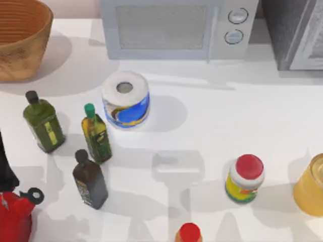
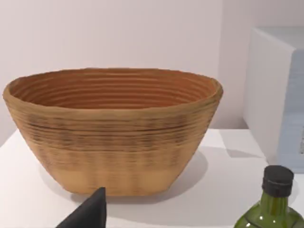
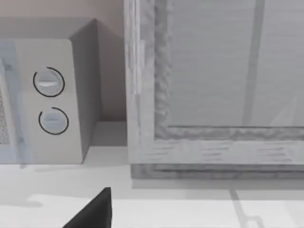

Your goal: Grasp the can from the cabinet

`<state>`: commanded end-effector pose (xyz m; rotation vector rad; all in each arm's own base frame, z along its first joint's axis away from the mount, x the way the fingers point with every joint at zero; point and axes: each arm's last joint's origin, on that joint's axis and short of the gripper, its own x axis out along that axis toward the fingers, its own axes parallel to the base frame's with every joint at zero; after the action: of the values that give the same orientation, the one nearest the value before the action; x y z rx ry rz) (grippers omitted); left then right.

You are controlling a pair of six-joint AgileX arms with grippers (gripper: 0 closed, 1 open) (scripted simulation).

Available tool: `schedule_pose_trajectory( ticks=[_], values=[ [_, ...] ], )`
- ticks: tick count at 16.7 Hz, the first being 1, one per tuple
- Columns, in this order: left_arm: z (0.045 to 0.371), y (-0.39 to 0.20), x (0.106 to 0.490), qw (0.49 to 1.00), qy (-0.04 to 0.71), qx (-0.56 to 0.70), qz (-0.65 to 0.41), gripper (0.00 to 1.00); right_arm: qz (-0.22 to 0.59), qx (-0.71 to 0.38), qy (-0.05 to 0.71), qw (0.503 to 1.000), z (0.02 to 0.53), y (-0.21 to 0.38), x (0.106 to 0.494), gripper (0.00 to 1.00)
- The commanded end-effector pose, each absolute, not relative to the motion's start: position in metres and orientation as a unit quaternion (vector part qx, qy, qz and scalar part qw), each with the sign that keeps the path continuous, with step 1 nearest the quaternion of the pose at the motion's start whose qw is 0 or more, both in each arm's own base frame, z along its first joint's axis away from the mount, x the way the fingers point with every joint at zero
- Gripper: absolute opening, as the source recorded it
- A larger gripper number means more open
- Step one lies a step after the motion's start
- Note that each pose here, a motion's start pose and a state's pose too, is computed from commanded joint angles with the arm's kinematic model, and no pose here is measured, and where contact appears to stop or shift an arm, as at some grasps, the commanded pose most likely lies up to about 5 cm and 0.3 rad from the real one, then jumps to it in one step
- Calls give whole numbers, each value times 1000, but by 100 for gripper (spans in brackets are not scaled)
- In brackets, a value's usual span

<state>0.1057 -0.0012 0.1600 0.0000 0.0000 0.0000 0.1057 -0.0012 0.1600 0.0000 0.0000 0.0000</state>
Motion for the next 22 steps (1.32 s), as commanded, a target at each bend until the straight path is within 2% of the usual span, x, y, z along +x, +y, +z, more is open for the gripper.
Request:
schedule_pose_trajectory(
  ticks=[4, 7, 13, 18, 22],
  values=[
    [160, -1, 106, 1000, 0, 0, 0, 100, 0, 0, 3, 1000, 168, -1, 106, 100],
    [160, -1, 106, 1000, 0, 0, 0, 100, 1, 0, 15, 1000, 199, 1, 108, 100],
    [160, -1, 106, 1000, 0, 0, 0, 100, 4, -3, 26, 1000, 321, 9, 134, 100],
    [160, -1, 106, 1000, 0, 0, 0, 100, 3, -4, 17, 1000, 428, 23, 184, 100],
    [160, -1, 106, 1000, 0, 0, 0, 100, 2, -2, 2, 1000, 485, 36, 224, 100]
  ],
)
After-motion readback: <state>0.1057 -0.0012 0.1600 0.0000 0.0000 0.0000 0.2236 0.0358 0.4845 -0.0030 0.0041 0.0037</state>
